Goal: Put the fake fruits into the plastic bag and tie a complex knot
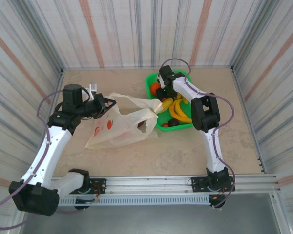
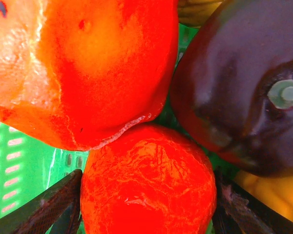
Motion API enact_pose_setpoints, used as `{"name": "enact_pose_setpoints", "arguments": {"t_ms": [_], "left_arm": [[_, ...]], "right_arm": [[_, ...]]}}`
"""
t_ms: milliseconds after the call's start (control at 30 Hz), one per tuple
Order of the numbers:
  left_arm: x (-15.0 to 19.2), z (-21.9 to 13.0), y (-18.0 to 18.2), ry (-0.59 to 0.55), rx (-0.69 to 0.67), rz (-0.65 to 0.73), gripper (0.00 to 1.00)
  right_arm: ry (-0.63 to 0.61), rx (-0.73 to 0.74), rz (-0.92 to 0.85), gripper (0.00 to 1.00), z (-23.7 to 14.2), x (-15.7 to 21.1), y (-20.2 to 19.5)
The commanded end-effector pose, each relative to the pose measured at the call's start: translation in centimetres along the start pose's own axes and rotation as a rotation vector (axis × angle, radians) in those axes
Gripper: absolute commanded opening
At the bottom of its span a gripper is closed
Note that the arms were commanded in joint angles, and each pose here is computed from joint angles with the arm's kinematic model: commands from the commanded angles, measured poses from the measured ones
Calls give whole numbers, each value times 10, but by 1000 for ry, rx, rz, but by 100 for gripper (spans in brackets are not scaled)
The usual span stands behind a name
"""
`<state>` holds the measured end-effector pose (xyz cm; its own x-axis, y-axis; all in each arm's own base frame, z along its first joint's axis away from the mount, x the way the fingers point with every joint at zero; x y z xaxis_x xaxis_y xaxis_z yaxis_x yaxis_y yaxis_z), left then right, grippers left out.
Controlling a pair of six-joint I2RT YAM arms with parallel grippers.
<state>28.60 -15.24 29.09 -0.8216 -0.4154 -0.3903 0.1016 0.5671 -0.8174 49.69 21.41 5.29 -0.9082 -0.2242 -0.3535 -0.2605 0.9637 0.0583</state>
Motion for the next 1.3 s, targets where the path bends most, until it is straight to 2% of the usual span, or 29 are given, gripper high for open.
{"name": "enact_pose_setpoints", "arguments": {"t_ms": [0,167,400,567,967,1267], "left_arm": [[-1,-4,-4,0,10,22,0],[-1,-4,-3,2,8,20,0],[-1,-4,-4,1,11,21,0],[0,-4,-3,2,11,21,0],[-1,-3,-3,3,15,20,0],[-1,-1,-3,5,18,21,0]], "right_arm": [[74,3,-18,67,14,16,1],[53,-1,-20,63,9,11,2],[3,4,-16,48,-9,-1,2],[-20,-2,-21,42,-22,-5,5],[-115,-20,9,39,-65,-2,7],[-195,-87,47,39,-125,14,13]]}}
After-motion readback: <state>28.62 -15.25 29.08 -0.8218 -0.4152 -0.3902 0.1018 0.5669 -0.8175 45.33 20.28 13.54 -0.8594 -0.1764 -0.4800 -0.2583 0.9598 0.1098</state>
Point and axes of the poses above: each hand's point on the last joint's axis, 136 mm out from that joint toward the fingers, its own z axis out along the fingers, its own y axis along the line the jaws close on, x = y × z, the point moved 1 cm from there along -z, back along the fingers, and after that the axes turned 5 degrees about z, right-handed, at the moved point
